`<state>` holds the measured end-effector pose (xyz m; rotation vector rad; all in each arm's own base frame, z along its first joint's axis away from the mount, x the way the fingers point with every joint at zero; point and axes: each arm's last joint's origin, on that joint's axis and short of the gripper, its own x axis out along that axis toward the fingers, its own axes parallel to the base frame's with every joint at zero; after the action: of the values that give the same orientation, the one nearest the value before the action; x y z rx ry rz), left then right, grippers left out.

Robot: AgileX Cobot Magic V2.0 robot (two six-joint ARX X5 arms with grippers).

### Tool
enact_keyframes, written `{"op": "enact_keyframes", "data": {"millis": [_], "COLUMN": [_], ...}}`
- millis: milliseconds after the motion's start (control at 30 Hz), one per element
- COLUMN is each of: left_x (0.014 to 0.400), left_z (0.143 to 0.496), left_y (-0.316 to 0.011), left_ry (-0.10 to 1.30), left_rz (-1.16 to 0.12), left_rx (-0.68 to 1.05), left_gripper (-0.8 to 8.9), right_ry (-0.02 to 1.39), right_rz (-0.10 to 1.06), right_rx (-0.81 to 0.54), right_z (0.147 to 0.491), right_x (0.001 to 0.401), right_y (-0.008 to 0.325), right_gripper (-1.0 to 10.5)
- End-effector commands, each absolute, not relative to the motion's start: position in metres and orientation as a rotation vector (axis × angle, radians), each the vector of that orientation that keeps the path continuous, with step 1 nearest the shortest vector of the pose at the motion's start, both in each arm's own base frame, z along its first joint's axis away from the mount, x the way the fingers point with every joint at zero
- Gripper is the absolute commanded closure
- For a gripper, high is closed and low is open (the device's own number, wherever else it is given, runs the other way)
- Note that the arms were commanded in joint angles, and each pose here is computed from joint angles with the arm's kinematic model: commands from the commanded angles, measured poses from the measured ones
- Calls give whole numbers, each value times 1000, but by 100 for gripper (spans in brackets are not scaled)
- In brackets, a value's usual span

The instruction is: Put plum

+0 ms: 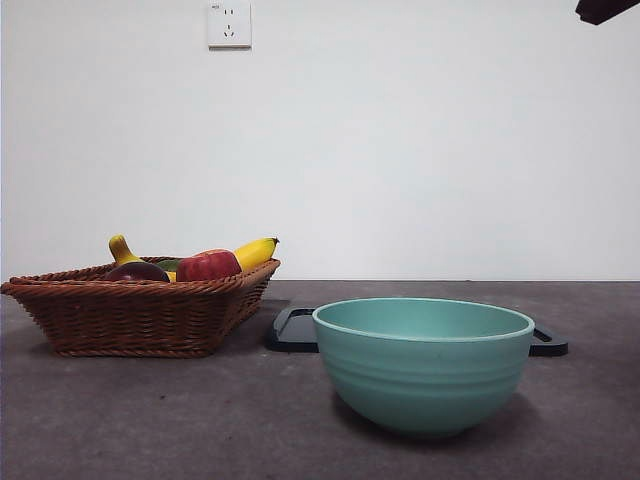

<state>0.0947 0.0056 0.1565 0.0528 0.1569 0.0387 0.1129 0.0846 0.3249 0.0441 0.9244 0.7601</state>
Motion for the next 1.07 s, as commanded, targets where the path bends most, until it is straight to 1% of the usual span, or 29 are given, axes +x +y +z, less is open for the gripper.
{"op": "enact_keyframes", "data": {"millis": [33,800,967,1067], "left_x": [95,95,95,95], "left_z": [149,149,149,149], "left_y": [6,6,6,6], "left_ry": [185,185,185,185], "left_rz": [45,45,45,45], "left_rx": [41,41,41,41], "left_gripper": [804,804,804,804], "right_ry": [900,899,818,738], "right_rz": [774,774,690,618], "right_rx": [38,36,-9,12], "right_z": [330,330,334,340], "right_x": [113,113,112,109], "right_y": [86,86,71,56], "right_gripper": [942,941,941,941]}}
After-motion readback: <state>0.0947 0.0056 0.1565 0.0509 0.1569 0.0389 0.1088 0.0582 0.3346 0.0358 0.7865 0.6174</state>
